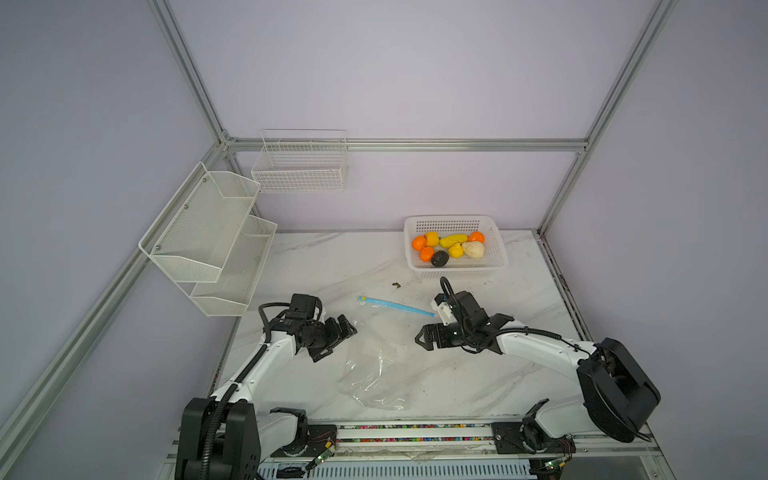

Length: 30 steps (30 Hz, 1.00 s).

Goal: Place the food in the zip-top bag and seal the zipper
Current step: 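Move both grippers toward the blue zipper edge of the clear bag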

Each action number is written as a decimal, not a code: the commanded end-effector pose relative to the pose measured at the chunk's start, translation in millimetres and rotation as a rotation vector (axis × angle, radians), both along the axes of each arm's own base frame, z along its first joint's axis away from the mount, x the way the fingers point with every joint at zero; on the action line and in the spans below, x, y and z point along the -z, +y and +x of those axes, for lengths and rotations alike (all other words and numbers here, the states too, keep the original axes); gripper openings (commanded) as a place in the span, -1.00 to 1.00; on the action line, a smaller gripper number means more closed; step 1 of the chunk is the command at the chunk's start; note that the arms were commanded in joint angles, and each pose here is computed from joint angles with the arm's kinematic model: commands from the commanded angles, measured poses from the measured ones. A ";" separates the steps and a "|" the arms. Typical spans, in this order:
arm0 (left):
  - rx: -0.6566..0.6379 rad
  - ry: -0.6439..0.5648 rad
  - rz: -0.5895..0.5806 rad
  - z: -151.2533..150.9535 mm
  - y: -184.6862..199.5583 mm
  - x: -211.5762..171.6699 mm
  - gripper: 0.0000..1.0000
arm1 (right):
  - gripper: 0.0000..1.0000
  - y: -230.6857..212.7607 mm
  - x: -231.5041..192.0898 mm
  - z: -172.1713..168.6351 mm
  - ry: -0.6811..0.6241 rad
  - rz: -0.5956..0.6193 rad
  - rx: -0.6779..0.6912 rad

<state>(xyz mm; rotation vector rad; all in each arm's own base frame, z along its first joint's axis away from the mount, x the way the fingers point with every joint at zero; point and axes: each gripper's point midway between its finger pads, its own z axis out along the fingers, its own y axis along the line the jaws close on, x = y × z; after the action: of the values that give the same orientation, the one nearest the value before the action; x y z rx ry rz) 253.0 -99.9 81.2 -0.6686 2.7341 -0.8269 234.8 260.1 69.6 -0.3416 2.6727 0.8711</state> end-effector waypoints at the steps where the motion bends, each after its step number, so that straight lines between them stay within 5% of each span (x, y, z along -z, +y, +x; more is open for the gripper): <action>1: 0.035 -0.097 -0.077 40.8 -19.1 -27.0 0.94 | 0.93 13.4 0.4 -7.9 0.035 0.065 -0.015; 20: 0.202 -0.137 -0.074 136.2 -95.4 -13.7 0.73 | 0.69 45.2 19.3 -14.1 -0.013 0.070 -0.139; 30: 0.217 -0.206 0.001 169.1 -93.0 -36.6 0.74 | 0.68 83.2 23.1 -28.8 -0.026 0.109 -0.229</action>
<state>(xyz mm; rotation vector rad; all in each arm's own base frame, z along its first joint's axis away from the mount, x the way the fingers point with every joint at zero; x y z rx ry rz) 390.0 -190.2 72.7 -0.3745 2.7643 -0.9022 209.5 330.7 48.1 -0.6038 2.5925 1.0443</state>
